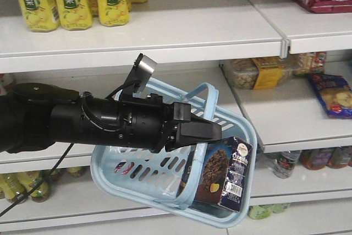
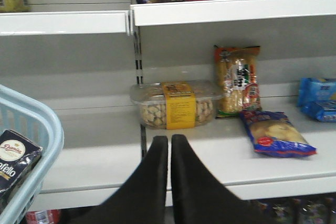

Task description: Left arm holds basket, right arm returns cookies

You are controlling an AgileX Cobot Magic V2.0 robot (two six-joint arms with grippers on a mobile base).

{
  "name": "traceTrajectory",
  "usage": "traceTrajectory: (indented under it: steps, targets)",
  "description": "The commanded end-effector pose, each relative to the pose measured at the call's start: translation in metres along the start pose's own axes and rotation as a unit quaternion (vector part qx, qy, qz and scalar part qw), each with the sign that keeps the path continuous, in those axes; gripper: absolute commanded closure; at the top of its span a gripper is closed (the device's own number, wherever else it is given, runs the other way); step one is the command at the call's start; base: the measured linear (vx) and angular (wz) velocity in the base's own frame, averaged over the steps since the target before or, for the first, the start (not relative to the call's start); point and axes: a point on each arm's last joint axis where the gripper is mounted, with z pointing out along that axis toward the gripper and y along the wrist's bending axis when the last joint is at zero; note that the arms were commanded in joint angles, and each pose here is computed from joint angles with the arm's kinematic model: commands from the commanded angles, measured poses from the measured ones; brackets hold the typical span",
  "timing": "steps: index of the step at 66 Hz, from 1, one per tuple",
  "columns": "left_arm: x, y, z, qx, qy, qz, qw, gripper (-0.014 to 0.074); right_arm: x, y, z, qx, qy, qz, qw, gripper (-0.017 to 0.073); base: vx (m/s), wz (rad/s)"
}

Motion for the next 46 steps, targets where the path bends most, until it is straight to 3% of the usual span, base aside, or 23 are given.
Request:
traceTrajectory:
  steps: [1, 22, 46]
  targets:
    - [-0.0074, -0.0297, -0.0101, 0.058, -0.024, 0.011, 0.998, 0.0600, -0.0062, 0.0002, -0.0010, 0.000, -0.039, -0.006, 0.999, 0.0567, 0.15, 0.46]
    - [-0.0074, -0.0297, -0.0101, 0.058, -0.024, 0.011, 0.998, 0.0600, -0.0061, 0.0002, -0.0010, 0.000, -0.039, -0.006, 0.999, 0.0567, 0.13, 0.35]
    - [-0.0074, -0.0297, -0.0101, 0.058, -0.024, 0.011, 0.998, 0.0600, -0.0061, 0.0002, -0.0010, 0.000, -0.039, -0.006, 0.999, 0.0567, 0.05, 0.08]
